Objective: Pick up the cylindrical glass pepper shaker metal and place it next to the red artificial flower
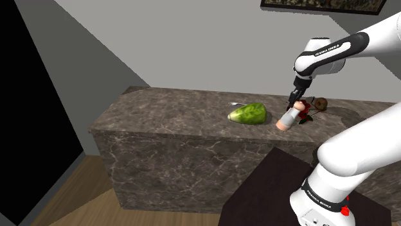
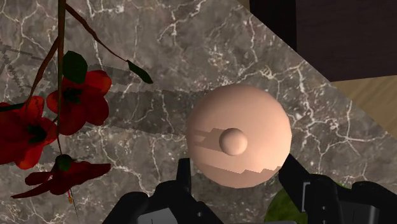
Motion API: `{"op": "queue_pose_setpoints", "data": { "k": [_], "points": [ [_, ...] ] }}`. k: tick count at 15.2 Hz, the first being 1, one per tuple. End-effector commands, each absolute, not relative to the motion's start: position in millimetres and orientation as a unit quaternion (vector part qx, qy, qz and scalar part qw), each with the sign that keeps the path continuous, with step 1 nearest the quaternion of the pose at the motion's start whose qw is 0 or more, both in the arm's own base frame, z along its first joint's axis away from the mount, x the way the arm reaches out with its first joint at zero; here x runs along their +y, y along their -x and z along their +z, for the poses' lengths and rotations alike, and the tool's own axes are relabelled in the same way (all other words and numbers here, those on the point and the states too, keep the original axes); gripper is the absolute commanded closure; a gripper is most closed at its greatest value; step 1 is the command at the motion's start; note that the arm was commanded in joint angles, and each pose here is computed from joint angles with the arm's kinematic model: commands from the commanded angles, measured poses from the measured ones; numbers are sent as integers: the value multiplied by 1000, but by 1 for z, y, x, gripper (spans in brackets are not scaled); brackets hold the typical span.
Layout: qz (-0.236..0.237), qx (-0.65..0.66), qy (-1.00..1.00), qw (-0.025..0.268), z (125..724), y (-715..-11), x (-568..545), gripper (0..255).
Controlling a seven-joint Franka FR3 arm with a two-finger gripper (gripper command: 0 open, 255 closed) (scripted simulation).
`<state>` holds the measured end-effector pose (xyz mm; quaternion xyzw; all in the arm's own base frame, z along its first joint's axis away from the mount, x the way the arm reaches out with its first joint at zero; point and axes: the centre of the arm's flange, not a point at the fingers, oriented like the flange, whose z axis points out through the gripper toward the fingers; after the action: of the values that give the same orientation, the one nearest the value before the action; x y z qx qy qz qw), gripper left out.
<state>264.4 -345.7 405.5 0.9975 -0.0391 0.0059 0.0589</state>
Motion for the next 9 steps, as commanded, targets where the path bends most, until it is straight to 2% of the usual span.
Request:
{"op": "queue_pose_setpoints", "data": {
  "k": [1,2,7,9],
  "points": [
    [6,-39,-997,59,405,-264,-346,255],
    [6,-39,-997,59,405,-264,-346,0],
    [6,-39,-997,59,405,-264,-346,0],
    [6,-39,-997,59,432,-264,-343,0]
  ]
}}
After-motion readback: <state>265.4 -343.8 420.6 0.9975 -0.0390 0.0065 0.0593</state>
